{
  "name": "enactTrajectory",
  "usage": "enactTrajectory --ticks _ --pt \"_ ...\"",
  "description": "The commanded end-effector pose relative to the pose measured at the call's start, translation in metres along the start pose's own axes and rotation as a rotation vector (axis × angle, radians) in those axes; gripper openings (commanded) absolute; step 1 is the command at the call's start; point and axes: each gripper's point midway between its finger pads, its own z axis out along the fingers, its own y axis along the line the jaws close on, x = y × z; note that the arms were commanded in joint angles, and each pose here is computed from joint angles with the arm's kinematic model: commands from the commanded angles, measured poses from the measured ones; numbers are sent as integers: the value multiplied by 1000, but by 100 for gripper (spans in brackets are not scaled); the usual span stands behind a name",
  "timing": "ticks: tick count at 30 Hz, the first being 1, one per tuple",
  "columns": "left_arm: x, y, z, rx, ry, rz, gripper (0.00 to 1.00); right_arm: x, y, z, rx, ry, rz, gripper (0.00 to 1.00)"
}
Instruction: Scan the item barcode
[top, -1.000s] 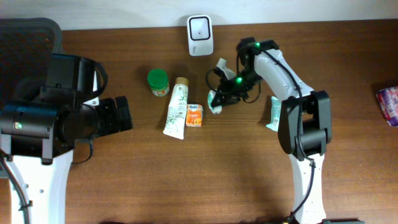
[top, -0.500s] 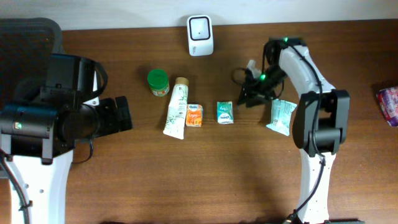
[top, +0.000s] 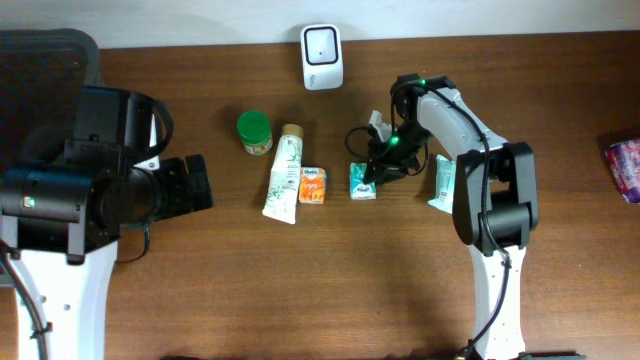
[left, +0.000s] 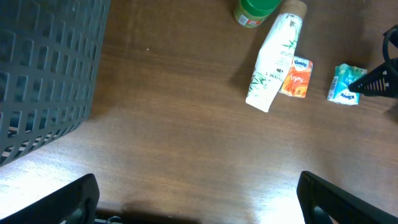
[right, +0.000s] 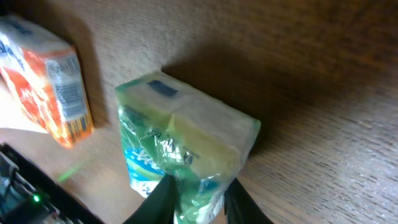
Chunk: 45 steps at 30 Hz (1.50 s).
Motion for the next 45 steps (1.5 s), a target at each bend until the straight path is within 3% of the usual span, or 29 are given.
enactTrajectory --ticks 1,2,4,6,7,10,15,17,19,22,26,32,39,45 --pt "0 1 -4 2 -16 -12 99 4 -2 2 9 7 20 19" --pt "0 1 -4 2 -16 -12 99 4 -2 2 9 7 19 20" --pt "0 1 -4 2 -16 -12 99 5 -1 4 9 9 16 31" --pt "0 1 -4 2 -16 -12 99 5 1 5 10 13 11 34" --pt "0 1 -4 2 -16 -12 99 6 3 6 11 16 7 30" --pt "0 1 -4 2 -16 -12 99 8 10 12 13 29 -10 4" --pt "0 1 -4 2 -16 -12 99 -1 49 -1 -224 -16 -78 4" --pt "0 1 -4 2 -16 -12 99 -14 79 -43 -501 -127 -190 4" --pt "0 1 -4 2 -16 -12 99 -21 85 -74 -630 -207 -218 4" --pt "0 1 -4 2 -16 -12 99 -26 77 -92 -688 -265 -218 4" --pt "0 1 -4 2 -16 -12 99 -33 92 -129 -840 -404 -357 4" --pt "0 1 -4 2 -16 -12 99 -39 114 -172 -928 -528 -508 4" --pt "0 1 -4 2 -16 -12 99 -44 105 -162 -819 -519 -531 4" --pt "0 1 -4 2 -16 -12 99 -1 25 -77 -255 -105 -274 4"
